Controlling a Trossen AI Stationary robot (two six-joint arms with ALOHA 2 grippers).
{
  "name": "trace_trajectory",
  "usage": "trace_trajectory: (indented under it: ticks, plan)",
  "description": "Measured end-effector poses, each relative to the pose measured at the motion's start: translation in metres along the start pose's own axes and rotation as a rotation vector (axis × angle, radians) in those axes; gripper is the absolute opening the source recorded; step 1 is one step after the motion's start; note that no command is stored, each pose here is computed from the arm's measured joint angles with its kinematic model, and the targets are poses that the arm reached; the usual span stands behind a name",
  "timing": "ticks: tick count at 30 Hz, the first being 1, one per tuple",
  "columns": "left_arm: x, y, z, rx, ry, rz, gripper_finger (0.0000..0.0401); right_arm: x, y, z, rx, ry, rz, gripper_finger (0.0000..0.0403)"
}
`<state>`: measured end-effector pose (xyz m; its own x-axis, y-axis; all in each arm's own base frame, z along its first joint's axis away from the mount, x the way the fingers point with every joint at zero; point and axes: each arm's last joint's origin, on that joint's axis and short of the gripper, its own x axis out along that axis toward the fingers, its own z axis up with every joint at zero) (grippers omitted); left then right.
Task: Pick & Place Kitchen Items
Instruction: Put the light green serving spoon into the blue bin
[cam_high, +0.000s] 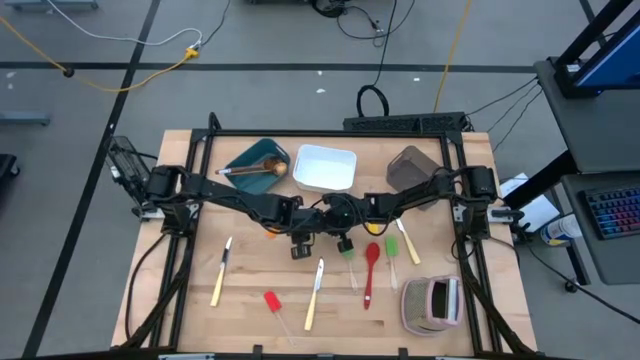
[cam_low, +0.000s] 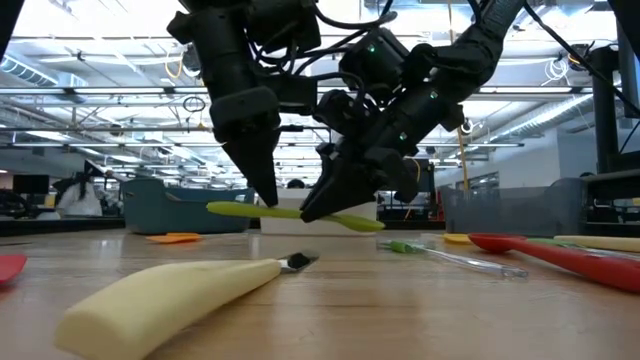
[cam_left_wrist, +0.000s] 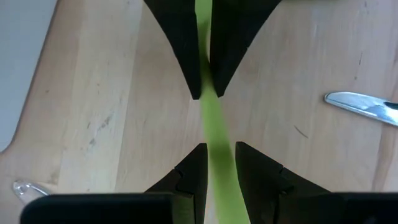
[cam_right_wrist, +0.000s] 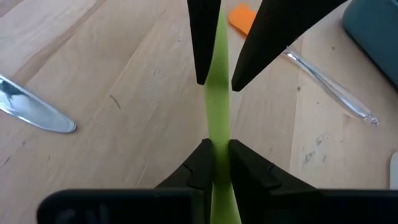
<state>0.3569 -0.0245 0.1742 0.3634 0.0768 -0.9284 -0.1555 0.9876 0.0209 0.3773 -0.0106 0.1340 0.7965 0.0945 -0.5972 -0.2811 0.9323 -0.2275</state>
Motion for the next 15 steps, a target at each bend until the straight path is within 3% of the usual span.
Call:
trace_trajectory:
  ticks: [15]
  plan:
    - [0.0006, 0.0059, -0.0015, 0.040, 0.028, 0.010, 0.0088, 0.0000, -0.0007, 0.0010, 0.002, -0.011, -0.005, 0.0032]
